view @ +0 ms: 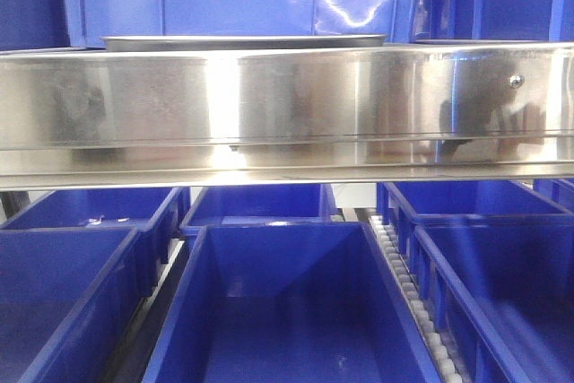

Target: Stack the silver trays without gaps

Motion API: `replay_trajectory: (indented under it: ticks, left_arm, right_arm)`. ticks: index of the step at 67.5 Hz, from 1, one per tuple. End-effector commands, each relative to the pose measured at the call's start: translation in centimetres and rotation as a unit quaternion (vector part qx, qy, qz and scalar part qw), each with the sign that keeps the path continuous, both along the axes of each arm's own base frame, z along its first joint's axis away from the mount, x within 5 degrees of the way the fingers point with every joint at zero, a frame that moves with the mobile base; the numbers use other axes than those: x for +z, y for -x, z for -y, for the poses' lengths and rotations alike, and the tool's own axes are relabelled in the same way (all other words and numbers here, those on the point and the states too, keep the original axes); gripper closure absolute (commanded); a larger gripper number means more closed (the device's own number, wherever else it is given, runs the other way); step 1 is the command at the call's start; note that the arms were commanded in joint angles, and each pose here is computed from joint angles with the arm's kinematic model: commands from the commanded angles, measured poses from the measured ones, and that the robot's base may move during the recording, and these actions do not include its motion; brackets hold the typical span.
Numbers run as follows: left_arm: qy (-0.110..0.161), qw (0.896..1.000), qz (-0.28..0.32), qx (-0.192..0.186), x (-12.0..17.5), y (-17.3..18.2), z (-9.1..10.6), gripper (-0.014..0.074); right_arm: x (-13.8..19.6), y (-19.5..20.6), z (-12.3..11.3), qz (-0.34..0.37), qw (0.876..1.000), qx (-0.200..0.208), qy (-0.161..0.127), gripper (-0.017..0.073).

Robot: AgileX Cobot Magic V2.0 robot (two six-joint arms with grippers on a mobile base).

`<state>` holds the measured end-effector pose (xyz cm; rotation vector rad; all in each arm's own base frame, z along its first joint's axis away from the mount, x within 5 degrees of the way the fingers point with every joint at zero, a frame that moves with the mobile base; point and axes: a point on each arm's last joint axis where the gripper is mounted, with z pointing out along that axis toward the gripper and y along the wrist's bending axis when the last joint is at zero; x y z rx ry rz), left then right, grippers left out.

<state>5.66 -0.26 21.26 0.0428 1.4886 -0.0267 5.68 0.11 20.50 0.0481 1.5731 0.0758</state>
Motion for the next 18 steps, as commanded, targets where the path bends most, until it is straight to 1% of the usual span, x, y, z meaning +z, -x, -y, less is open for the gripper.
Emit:
replay_trajectory:
  ticks: [1, 18]
  left_arm:
    - [-0.001, 1.000, 0.012, 0.001, 0.22, 0.06, -0.01, 0.0603]
    - [-0.001, 1.000, 0.012, 0.001, 0.22, 0.06, -0.01, 0.0603]
  right_arm:
    - [0.24, 0.04, 0.04, 0.013, 1.000, -0.003, 0.000, 0.0578]
    - [0.24, 0.04, 0.04, 0.013, 1.000, -0.003, 0.000, 0.0578]
